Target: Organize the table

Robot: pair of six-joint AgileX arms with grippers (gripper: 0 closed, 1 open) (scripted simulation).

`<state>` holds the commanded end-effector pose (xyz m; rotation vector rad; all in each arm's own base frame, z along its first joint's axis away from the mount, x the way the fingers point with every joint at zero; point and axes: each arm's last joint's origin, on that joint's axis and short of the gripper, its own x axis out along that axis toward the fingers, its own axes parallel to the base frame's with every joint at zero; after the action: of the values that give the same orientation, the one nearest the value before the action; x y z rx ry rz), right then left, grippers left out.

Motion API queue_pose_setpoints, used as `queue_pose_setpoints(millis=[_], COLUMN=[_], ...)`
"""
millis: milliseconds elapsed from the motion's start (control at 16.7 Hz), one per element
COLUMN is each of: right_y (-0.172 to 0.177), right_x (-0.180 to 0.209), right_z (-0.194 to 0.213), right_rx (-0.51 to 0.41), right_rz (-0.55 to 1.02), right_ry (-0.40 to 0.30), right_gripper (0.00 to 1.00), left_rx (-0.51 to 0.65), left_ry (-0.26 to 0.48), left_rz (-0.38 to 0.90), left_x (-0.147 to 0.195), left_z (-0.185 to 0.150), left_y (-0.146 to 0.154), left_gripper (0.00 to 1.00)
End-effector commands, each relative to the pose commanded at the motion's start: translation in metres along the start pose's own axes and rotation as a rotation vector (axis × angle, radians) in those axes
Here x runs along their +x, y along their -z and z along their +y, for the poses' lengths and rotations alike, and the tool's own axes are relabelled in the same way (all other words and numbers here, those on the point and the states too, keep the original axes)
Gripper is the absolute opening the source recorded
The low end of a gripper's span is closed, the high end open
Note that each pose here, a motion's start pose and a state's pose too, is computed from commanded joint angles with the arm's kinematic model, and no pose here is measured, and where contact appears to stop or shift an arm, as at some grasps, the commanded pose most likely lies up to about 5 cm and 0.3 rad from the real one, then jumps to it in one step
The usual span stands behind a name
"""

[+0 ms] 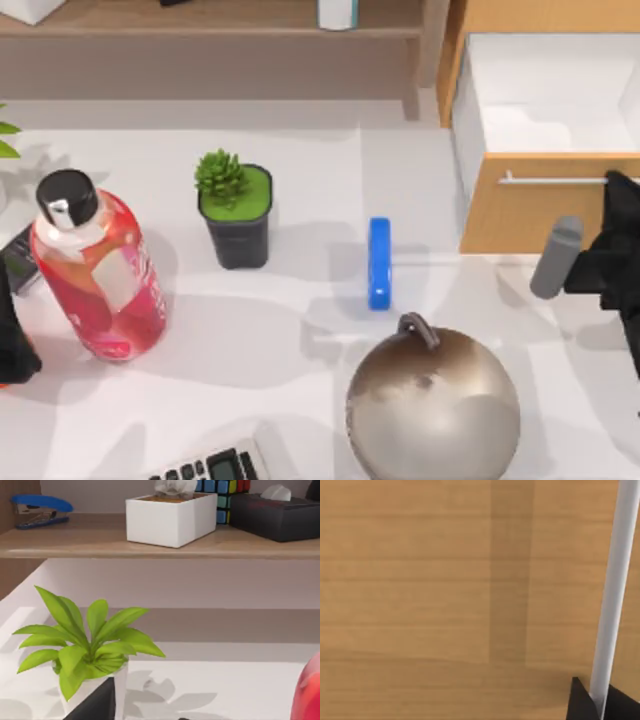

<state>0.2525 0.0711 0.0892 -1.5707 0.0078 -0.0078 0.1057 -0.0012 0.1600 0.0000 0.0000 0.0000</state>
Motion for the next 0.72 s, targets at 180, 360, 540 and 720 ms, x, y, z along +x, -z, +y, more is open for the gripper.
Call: queue_pose_setpoints(millis=[180, 360, 540, 720], right_y=[0.000, 0.000, -0.001, -0.001], right_x=[0.000, 0.008, 0.029, 0.051], right_z=[0.001, 0.000, 0.001, 0.001], right_rx=[0.001, 0.004, 0.001, 0.000], right_rz=[-0.001, 0.005, 0.004, 0.000], right_ry=[-0.006, 0.002, -0.002, -0.006], right_gripper=[0.00, 0.00, 0.00, 0.00], left_rx=[0.000, 0.000, 0.000, 0.000], left_ry=[0.000, 0.000, 0.000, 0.000], left_rz=[0.000, 0.000, 0.000, 0.000], left_x=[0.000, 0.000, 0.000, 0.000], left_z=[0.000, 0.000, 0.000, 0.000], left_y=[0.000, 0.000, 0.000, 0.000], left_gripper=[1.00, 1.00, 1.00, 1.00])
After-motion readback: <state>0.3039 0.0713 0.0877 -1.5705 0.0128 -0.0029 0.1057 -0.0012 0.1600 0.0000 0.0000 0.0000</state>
